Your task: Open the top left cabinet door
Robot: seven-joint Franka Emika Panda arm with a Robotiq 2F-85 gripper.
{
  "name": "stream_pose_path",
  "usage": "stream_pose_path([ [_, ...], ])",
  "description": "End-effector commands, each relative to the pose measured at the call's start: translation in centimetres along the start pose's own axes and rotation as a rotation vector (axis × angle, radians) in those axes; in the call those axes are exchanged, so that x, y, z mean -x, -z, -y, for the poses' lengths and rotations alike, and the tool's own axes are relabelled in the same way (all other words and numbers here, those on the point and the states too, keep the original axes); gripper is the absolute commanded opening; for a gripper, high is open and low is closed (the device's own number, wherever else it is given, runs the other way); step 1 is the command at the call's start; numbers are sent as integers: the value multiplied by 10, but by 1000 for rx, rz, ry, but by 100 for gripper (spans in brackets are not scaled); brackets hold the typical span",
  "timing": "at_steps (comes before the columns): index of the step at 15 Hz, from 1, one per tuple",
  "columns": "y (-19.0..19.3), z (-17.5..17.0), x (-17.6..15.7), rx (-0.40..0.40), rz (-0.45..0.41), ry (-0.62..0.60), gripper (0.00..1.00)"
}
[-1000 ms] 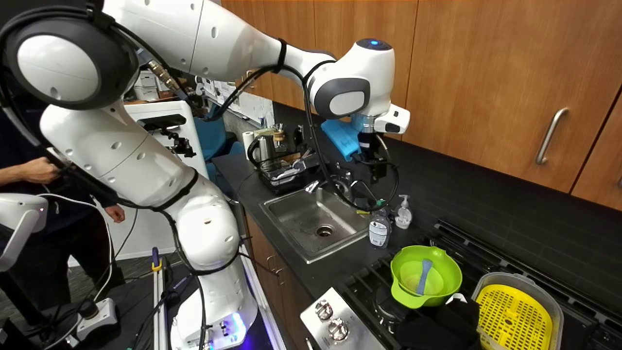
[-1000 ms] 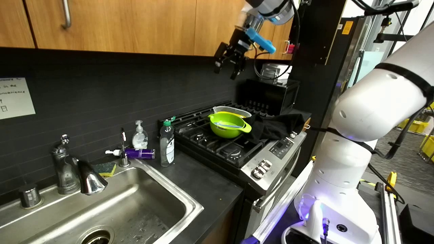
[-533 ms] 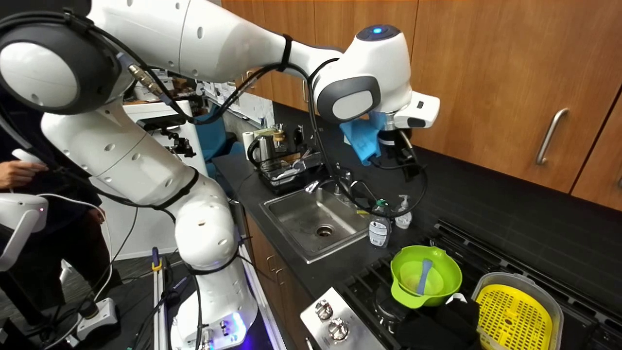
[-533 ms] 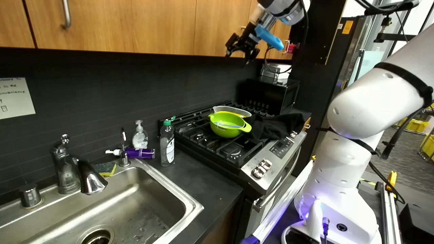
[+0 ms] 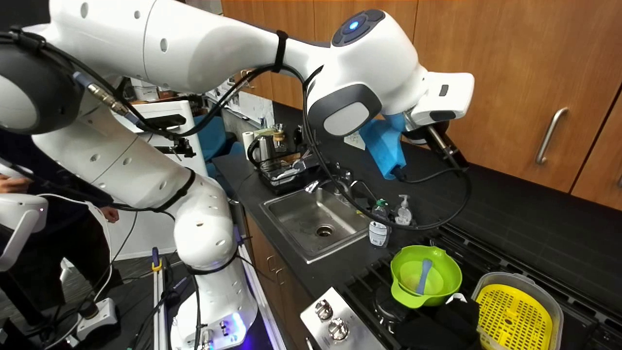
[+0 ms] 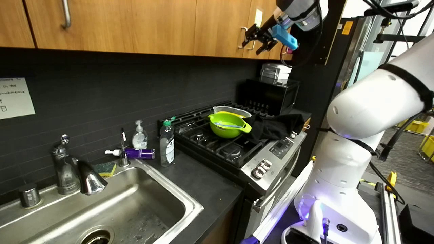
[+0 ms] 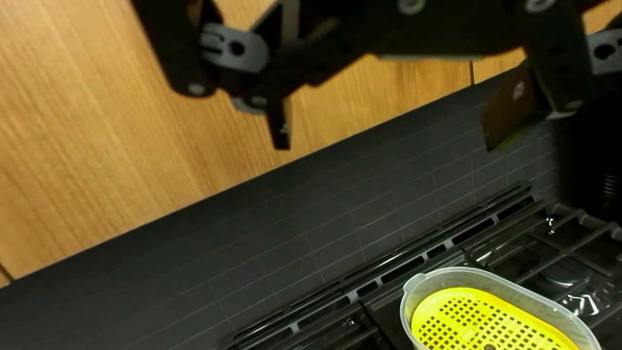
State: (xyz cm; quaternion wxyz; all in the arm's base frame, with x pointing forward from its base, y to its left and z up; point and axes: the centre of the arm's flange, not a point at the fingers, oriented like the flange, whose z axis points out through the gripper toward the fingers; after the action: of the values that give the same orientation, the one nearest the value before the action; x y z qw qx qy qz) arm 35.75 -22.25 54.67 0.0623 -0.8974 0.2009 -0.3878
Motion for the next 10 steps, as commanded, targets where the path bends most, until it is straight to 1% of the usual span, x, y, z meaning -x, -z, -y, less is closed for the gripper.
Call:
stream_pose_path([
  [1, -23, -13, 11, -65, 20, 80, 100],
  [3, -39, -17, 20, -113, 91, 133, 100],
  [4, -44, -20, 24, -144, 147, 176, 100],
  [6, -51, -25, 30, -173, 224, 246, 100],
  [8, -50, -35, 28, -162, 217, 261, 100],
  [10, -44, -48, 21, -149, 171, 253, 100],
])
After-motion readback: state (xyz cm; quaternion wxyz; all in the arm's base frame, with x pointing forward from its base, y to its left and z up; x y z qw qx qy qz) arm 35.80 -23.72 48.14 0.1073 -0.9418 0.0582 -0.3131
